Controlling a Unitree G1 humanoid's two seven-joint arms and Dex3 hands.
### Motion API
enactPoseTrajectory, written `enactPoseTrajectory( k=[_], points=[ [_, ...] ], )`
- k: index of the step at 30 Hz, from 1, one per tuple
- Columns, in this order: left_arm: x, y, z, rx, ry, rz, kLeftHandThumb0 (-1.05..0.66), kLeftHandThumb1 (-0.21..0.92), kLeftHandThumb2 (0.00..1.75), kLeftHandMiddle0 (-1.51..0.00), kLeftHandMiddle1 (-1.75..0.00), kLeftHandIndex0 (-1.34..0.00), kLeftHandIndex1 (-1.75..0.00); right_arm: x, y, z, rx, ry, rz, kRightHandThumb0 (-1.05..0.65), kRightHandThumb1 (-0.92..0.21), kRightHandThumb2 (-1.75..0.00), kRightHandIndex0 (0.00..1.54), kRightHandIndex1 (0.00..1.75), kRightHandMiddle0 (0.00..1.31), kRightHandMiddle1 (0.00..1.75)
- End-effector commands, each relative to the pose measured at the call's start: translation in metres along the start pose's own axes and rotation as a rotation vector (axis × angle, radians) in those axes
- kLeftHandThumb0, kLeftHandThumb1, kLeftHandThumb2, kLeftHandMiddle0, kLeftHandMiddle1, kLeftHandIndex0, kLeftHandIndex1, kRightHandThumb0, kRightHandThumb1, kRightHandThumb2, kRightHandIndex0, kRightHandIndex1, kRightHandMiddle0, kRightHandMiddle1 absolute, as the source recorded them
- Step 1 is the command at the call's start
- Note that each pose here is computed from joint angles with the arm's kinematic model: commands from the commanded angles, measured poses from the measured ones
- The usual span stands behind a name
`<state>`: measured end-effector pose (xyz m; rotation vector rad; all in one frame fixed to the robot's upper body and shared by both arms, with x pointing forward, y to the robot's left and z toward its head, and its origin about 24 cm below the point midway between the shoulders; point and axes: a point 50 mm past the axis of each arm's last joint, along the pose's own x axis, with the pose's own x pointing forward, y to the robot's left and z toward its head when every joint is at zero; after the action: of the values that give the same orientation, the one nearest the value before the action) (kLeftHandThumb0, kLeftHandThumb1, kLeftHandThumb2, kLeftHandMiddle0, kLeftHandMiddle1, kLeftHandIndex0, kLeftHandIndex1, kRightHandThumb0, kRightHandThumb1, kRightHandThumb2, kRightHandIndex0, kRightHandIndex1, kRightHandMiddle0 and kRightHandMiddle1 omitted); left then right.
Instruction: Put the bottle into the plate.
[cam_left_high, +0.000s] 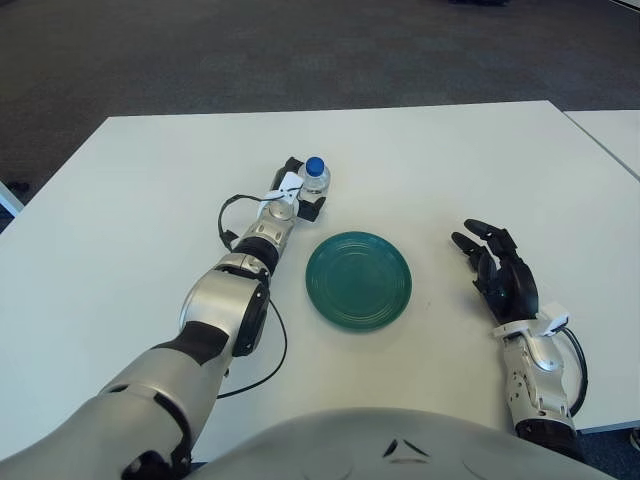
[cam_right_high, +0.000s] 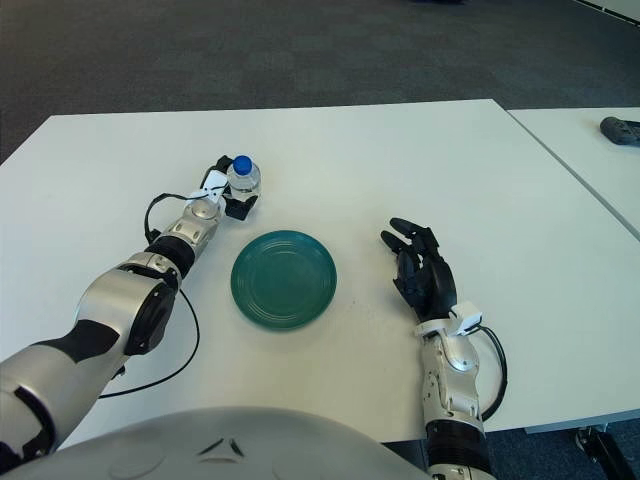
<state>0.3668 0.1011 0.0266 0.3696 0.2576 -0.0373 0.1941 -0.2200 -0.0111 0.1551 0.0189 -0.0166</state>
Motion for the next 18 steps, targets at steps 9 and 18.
enactPoseTrajectory(
  k=[9, 18],
  points=[
    [-0.012, -0.005, 0.006, -0.138, -0.142, -0.002, 0.0, 0.15, 1.51, -0.73, -1.72, -0.52, -1.75, -0.033, -0.004, -0.05, 0.076, 0.264, -0.074, -0.68, -0.92, -0.6, 0.39, 0.6, 0.08, 0.98],
    [-0.025, 0.005, 0.031, -0.175, -0.308, 0.033, 0.0, 0.15, 1.52, -0.72, -1.74, -0.52, -1.75, -0.033, -0.004, -0.05, 0.076, 0.265, -0.074, -0.68, -0.92, -0.6, 0.39, 0.6, 0.08, 0.98]
  ],
)
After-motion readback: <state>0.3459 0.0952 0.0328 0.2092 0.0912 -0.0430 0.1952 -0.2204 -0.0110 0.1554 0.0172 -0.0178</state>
